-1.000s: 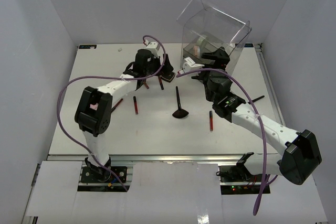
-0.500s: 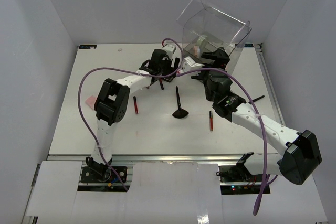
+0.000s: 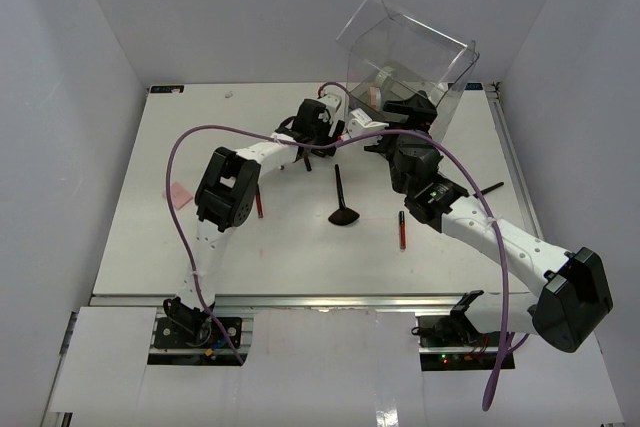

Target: Organize the makeup

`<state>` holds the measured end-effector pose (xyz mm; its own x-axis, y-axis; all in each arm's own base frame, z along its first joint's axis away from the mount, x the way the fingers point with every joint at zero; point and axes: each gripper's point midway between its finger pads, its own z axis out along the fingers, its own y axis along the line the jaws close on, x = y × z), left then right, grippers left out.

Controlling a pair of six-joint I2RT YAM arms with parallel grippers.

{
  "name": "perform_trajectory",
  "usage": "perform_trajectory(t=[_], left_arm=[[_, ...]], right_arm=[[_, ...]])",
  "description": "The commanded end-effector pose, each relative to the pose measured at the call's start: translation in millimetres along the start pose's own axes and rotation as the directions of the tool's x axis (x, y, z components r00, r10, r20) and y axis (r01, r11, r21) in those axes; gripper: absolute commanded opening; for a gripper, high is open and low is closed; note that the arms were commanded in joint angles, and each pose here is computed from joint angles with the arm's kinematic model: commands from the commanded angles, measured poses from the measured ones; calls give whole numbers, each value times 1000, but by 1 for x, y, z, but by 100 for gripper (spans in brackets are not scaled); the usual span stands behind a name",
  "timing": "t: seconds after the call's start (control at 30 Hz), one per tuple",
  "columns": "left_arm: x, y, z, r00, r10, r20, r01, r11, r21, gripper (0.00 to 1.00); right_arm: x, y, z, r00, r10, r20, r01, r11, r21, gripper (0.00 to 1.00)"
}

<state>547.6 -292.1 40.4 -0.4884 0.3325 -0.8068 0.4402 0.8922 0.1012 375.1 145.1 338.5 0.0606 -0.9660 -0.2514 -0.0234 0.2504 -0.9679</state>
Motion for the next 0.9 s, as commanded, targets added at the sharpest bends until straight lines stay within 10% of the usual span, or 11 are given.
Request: perform_trajectory(t=[0.0,0.5,0.87], left_arm=[[-13,1,-6,1000,19,-1,-19,1000,2,94],[-32,1,-31,998,-49,39,49,999,7,38],[-107,-64,-147,848,-455,271,285,823,491,26]], right_arm=[[-7,-36,-3,996,82,22,-84,993,87,90],[-7,-39,-4,996,83,18,-85,992,90,90],[-7,-40,-5,994,104,21,-105,991,82,91]])
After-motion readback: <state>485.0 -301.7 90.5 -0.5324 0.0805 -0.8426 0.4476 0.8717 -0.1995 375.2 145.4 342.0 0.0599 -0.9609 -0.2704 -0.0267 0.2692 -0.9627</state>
